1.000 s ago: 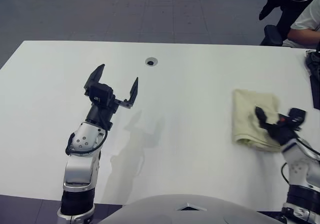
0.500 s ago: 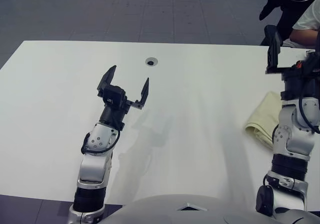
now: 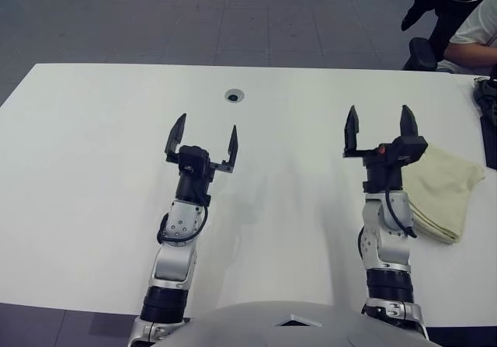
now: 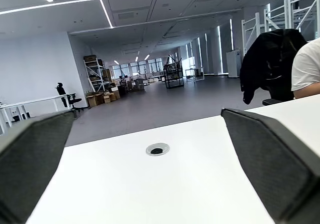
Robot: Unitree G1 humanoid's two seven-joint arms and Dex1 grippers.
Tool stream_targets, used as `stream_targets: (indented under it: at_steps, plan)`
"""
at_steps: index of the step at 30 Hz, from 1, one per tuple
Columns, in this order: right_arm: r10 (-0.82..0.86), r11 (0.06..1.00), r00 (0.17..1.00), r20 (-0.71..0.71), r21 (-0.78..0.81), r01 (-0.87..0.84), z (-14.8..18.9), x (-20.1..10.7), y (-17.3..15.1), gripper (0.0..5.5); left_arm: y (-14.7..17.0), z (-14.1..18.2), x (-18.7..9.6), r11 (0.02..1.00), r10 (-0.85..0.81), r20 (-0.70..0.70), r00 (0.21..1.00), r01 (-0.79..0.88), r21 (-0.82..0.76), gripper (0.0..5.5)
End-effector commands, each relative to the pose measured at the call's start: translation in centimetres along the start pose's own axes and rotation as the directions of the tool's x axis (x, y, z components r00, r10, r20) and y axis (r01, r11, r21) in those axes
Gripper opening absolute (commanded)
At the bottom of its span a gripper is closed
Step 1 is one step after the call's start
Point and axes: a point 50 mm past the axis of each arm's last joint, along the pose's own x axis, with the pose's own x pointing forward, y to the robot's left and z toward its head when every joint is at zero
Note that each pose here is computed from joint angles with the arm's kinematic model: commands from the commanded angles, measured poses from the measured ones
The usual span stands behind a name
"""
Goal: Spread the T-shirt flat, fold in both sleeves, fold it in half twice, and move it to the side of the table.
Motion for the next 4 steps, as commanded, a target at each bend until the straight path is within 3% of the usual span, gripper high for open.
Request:
stream_targets:
  at_steps: [1, 4]
  plan:
    - [-0.017, 1.0, 1.0, -0.002, 0.009, 0.017, -0.3, 0.01, 0.48, 5.4, 0.45, -0.18, 0.4, 0.999, 0.039, 0.01, 0.999, -0.038, -0.031, 5.39]
    - [-0.058, 0.998, 0.998, -0.007, -0.031, 0.057, -0.51, -0.1, 0.41, 5.4, 0.65, 0.05, 0.43, 0.999, 0.045, 0.036, 0.998, -0.044, -0.029, 5.39]
